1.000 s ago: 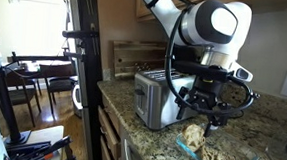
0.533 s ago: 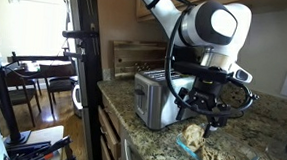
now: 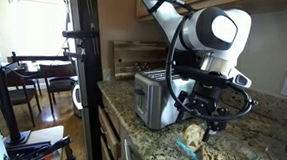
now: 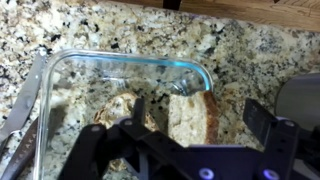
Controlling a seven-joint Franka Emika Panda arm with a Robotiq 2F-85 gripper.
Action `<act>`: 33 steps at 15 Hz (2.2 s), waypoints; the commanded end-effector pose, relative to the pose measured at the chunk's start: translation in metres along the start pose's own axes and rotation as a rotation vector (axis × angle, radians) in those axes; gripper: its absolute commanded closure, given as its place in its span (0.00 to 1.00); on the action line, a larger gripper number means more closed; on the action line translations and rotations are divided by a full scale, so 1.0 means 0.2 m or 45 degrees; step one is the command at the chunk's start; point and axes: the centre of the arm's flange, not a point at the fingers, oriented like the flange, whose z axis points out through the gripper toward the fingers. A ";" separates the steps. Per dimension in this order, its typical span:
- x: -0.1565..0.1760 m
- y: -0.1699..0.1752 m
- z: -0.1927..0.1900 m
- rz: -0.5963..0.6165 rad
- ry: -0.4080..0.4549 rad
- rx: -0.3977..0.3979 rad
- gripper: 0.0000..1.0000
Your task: Put the left slice of bread in the right compartment of the toaster
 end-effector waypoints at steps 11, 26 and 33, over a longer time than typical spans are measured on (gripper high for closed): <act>0.04 0.06 -0.02 0.012 0.003 0.027 0.85; -0.13 -0.01 -0.10 0.011 0.091 -0.004 0.94; -0.26 -0.09 -0.13 -0.011 0.107 -0.010 0.95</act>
